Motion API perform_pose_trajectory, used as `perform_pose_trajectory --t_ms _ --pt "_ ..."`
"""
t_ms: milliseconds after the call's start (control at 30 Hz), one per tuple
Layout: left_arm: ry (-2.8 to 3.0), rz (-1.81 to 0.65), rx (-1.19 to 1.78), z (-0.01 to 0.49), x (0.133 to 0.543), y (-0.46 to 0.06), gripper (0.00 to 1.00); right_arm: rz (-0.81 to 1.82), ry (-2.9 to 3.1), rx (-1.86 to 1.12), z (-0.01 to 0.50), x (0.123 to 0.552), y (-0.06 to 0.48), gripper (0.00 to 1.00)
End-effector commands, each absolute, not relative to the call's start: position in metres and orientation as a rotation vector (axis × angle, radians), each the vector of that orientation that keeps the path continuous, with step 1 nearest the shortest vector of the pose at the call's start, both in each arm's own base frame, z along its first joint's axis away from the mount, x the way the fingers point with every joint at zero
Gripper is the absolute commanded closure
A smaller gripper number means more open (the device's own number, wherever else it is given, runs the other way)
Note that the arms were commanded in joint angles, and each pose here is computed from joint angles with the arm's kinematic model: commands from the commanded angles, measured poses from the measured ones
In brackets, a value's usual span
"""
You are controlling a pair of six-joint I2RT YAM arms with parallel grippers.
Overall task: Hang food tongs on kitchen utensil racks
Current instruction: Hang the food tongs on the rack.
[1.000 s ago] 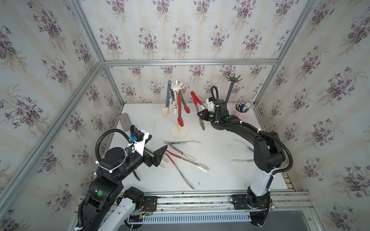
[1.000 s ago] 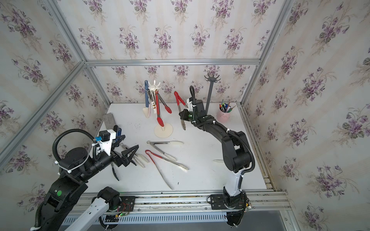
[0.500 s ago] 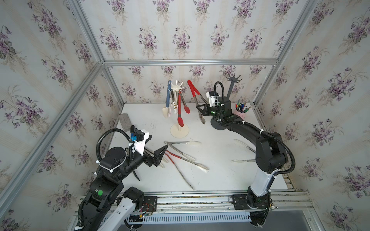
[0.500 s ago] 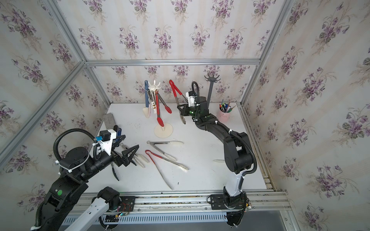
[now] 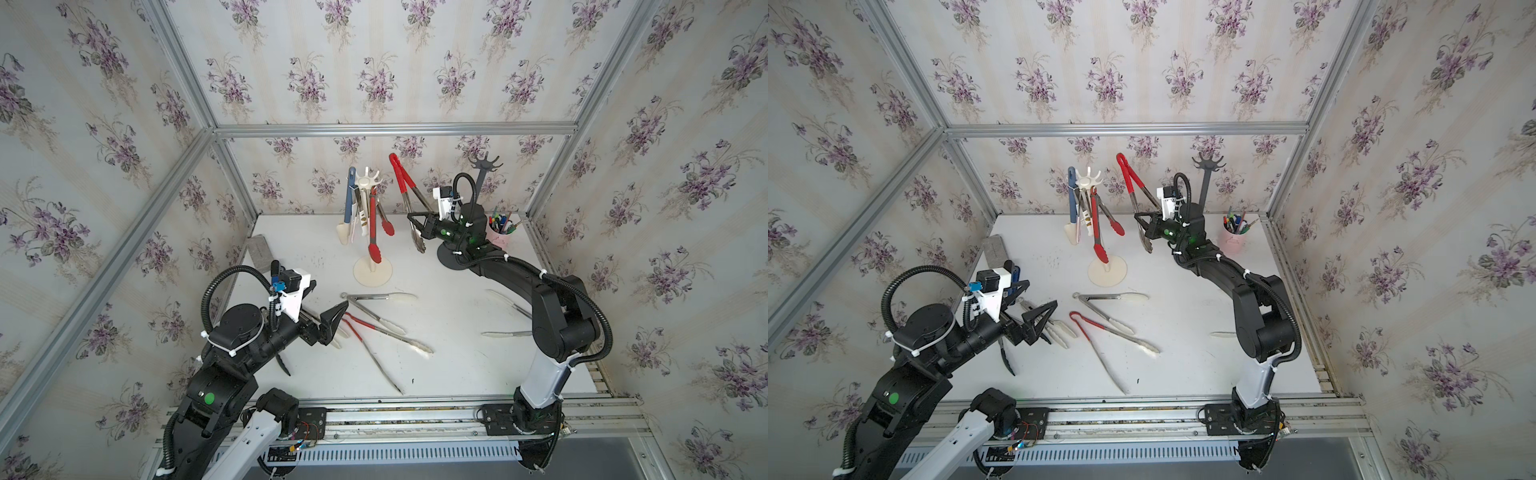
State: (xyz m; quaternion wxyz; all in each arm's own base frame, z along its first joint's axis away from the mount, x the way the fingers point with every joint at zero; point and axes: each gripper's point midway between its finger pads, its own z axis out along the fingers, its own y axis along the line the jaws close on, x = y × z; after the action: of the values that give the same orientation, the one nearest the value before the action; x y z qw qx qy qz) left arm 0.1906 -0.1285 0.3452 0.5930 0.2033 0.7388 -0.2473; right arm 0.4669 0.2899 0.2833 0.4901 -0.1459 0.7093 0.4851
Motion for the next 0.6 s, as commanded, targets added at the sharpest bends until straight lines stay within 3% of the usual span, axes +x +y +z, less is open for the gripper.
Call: perform_pose_trajectory --t_ms 0,567 --pt "1.706 -0.575 0.479 0.347 0.191 -0.129 0.01 1.205 1.561 -0.424 0.321 0.456 0.292 1.0" --pt "1.713 -0.577 0.482 0.343 0.192 -0.13 0.01 1.271 1.344 -0.572 0.349 0.419 0.292 1.0"
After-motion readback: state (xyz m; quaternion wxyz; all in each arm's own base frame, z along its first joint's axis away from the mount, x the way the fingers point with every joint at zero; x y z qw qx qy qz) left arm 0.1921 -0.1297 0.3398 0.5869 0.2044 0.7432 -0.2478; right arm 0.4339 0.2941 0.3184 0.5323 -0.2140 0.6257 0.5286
